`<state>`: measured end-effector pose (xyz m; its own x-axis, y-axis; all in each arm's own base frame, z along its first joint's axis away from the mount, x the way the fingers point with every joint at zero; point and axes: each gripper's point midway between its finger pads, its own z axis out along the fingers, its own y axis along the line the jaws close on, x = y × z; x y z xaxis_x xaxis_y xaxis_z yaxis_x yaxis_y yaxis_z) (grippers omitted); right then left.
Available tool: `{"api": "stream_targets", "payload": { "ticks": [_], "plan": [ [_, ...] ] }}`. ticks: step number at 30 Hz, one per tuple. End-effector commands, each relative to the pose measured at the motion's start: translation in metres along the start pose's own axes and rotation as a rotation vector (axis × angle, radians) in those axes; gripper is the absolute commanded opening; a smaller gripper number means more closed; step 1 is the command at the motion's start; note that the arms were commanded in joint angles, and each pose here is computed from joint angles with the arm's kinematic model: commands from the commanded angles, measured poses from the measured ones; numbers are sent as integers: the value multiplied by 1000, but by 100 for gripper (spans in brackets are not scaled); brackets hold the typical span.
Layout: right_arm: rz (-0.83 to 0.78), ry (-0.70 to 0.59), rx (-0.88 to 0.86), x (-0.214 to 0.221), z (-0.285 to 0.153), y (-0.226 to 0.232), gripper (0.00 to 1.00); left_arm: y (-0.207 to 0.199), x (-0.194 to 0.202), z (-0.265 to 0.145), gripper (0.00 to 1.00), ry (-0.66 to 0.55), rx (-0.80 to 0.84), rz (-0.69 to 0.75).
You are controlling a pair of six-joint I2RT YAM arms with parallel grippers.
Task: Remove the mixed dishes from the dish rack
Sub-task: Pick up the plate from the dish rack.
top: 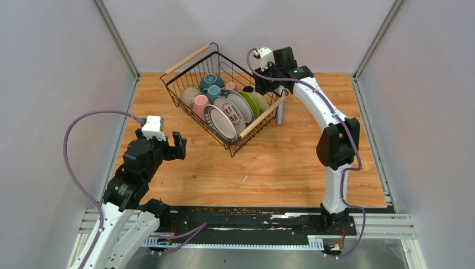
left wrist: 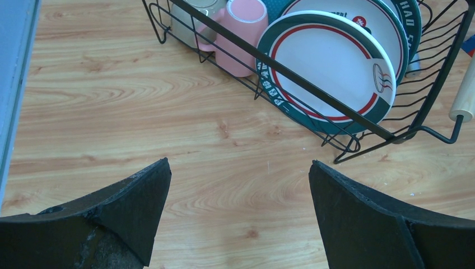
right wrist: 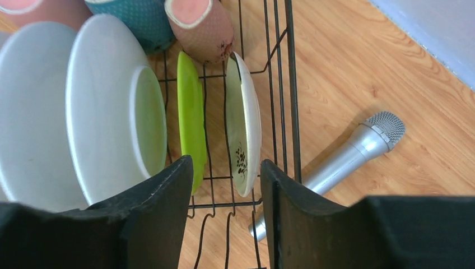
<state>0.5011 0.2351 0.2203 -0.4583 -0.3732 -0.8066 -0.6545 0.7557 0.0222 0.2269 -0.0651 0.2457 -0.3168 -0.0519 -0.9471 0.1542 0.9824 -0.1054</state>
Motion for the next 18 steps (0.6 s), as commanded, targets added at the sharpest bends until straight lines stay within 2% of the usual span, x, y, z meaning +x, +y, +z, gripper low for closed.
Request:
{"api": "stream_targets", "payload": {
  "ticks": [1, 3, 11, 18],
  "plan": [
    [-108, 14, 81, -6, 5, -14, 46, 0, -9, -1, 100, -24, -1, 15],
    [-126, 31, 90, -2, 11, -14, 41, 0, -9, -1, 100, -24, 1, 16],
    [-184, 88, 138, 12, 34, -17, 36, -1, -8, -1, 100, -21, 7, 19],
    [-245, 149, 222, 24, 52, -24, 26, -1, -8, -2, 100, -24, 7, 19]
  ]
}}
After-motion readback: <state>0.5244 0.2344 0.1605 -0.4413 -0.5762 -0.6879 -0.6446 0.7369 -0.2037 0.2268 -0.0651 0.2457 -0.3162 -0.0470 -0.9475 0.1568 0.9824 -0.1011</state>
